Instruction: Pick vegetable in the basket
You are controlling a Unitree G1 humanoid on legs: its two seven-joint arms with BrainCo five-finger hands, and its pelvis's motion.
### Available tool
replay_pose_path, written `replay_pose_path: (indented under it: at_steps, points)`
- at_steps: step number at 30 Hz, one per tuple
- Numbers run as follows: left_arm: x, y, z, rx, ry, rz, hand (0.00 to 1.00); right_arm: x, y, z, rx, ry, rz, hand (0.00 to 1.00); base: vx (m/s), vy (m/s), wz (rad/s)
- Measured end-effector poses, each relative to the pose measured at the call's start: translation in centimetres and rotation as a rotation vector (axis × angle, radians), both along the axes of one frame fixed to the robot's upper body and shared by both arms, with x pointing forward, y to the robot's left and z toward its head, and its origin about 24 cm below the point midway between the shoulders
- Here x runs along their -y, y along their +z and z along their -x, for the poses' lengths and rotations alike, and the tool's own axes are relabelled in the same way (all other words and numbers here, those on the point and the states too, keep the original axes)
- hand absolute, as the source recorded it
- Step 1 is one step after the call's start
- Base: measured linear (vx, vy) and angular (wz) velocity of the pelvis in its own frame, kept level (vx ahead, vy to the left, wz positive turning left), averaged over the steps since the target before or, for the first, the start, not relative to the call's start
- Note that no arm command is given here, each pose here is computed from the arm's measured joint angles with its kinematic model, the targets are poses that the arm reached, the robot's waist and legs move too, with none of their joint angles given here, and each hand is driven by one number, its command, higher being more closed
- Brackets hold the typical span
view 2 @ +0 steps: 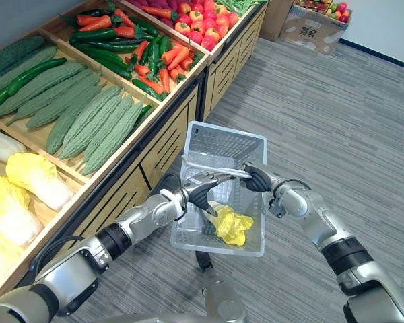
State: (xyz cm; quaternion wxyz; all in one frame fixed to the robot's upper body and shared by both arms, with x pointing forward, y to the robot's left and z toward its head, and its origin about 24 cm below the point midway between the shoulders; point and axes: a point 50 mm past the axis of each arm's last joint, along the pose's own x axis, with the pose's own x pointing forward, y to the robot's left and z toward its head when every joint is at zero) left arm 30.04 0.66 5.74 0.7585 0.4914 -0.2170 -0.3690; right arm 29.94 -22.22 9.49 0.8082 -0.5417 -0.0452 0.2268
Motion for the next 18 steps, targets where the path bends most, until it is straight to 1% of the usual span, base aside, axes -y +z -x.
replay_pose_path:
  at_steps: [5,8,10,13,15,16,18]
  points:
    - [0.5,0.6,0.3,0.015,-0.029,0.009,0.0,1.1,0.1,0.1,0.014,-0.074,-0.032,1.0,-0.06,-0.015,0.15]
    - [2.0,1.9,1.6,0.046,-0.126,0.036,0.0,2.0,0.2,0.3,0.025,-0.127,-0.051,1.0,-0.05,-0.009,0.17]
    - [3.4,3.1,3.3,0.059,-0.239,0.072,0.0,2.2,0.1,0.2,0.034,-0.169,-0.075,1.0,-0.03,-0.003,0.18]
    - [4.6,4.1,5.4,0.072,-0.37,0.105,0.0,2.6,0.2,0.0,0.072,-0.221,-0.109,1.0,-0.02,0.003,0.18]
    - [5.1,4.6,6.4,0.06,-0.425,0.127,0.0,3.2,0.3,0.0,0.079,-0.25,-0.116,1.0,-0.04,0.007,0.21]
    - [5.5,5.4,7.6,0.059,-0.484,0.17,0.0,3.9,0.4,-0.1,0.095,-0.296,-0.123,1.0,-0.05,0.005,0.28]
    - [5.6,6.0,8.8,0.048,-0.548,0.211,0.0,4.6,0.5,-0.1,0.118,-0.349,-0.123,1.0,-0.05,0.003,0.26]
